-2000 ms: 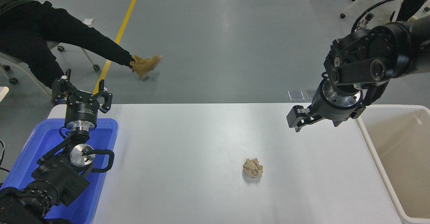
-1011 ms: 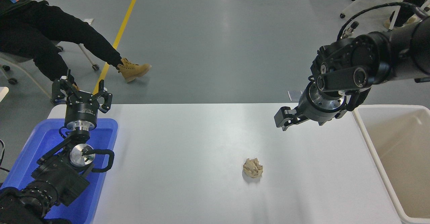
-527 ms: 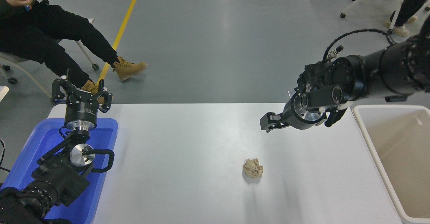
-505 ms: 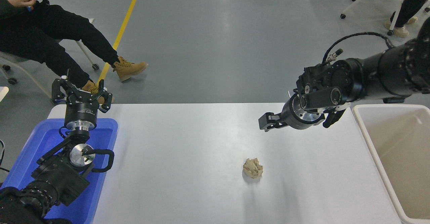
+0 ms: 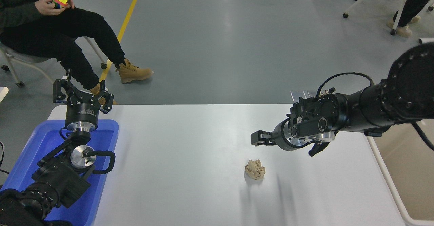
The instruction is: Pick up paper ball place in dustbin
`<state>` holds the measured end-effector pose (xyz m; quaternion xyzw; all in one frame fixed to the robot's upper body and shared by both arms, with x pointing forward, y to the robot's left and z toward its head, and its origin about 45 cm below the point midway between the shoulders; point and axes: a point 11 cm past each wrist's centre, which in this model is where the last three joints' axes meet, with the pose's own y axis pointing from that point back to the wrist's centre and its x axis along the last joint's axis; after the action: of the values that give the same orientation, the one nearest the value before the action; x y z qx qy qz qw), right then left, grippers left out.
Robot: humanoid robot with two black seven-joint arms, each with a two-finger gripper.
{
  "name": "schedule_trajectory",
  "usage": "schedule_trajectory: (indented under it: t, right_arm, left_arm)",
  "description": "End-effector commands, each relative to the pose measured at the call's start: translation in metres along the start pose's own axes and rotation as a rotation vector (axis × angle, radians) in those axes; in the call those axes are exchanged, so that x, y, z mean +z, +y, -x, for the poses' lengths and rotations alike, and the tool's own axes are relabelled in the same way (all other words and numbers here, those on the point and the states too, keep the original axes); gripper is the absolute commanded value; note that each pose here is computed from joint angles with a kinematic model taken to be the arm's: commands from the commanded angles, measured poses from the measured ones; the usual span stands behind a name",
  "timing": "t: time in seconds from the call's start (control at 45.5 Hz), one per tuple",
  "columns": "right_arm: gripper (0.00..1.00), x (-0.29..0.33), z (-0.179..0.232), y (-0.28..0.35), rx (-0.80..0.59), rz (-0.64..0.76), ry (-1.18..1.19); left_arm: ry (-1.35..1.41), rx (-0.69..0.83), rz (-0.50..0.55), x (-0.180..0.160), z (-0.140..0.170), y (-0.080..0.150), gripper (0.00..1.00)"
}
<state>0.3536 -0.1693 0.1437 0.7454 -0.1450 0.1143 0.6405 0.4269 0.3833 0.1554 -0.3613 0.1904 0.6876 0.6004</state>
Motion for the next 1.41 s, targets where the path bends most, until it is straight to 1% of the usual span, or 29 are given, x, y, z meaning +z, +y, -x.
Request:
schedule_trajectory:
  t: [0.0, 0.286, 0.747, 1.385]
  right_arm:
    - [1.0, -0.007, 0.032, -0.026, -0.003, -0.057, -0.041]
    - [1.0, -0.012, 0.057, -0.039, -0.019, -0.095, -0.051]
    - [1.0, 0.003, 0.051, -0.056, 0.052, -0.085, -0.043]
    - [1.0, 0.014, 0.064, -0.07, 0.047, -0.078, -0.064]
  left_arm:
    - [0.002, -0.001, 0.001, 0.0, 0.0, 0.0, 0.99]
    - [0.001, 0.001, 0.001, 0.0, 0.0, 0.0, 0.99]
    - [0.001, 0.001, 0.001, 0.0, 0.0, 0.0, 0.99]
    - [0.001, 0.001, 0.001, 0.0, 0.0, 0.0, 0.99]
